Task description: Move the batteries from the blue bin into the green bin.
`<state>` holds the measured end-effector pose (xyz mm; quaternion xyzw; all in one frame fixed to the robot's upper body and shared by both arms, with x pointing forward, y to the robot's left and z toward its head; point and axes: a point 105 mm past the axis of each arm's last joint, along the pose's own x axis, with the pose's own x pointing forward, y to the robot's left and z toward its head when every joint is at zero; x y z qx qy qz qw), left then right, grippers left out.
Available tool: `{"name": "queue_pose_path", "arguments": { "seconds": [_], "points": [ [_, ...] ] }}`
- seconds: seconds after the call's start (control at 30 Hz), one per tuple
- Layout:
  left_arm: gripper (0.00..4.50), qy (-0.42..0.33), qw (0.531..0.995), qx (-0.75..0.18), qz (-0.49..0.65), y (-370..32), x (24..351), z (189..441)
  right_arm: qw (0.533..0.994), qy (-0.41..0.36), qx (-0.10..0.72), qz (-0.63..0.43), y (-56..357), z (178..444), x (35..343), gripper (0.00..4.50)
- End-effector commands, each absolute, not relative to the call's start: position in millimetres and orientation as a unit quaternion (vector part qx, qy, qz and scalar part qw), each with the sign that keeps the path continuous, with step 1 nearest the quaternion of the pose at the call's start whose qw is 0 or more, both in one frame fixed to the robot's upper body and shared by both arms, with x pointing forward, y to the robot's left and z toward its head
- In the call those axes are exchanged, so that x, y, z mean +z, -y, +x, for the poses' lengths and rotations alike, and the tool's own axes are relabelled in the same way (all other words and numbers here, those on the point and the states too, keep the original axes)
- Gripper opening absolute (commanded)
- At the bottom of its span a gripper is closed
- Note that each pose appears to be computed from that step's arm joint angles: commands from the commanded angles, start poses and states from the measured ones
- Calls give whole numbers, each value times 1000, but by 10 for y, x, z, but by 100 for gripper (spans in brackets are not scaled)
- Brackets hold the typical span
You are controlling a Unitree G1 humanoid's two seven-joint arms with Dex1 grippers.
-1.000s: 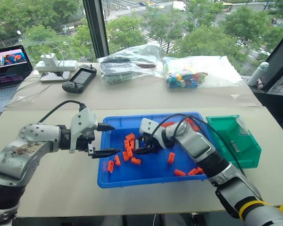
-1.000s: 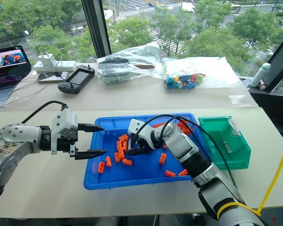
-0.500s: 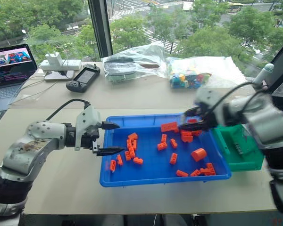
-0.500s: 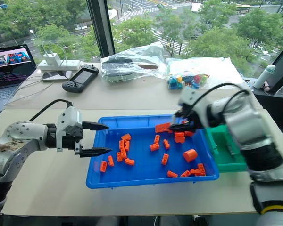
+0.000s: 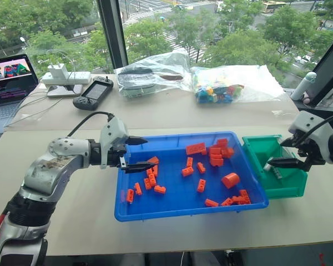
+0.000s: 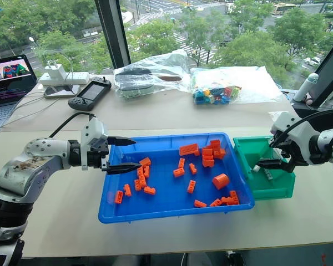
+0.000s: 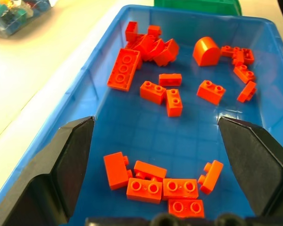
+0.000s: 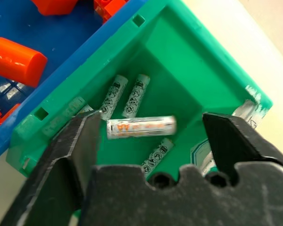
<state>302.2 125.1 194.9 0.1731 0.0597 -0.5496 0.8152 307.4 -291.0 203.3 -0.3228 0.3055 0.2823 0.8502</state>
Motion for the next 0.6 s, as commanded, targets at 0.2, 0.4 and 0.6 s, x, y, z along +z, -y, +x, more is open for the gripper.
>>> {"name": "queue_pose_path", "arguments": {
  "seconds": [0.2, 0.4, 0.6],
  "points": [
    [450, -3, 845, -502, 186, -1230, 2137, 3167, 887, -238, 223, -327, 3044, 3104, 2327, 446],
    [450, 39, 894, -421, 150, -1458, 2207, 3352, 960, -48, 178, -212, 3144, 3038, 2628, 446],
    [450, 35, 912, -391, 116, -1584, 1955, 3323, 962, -50, 220, -153, 2999, 2816, 2228, 446]
  ]
}}
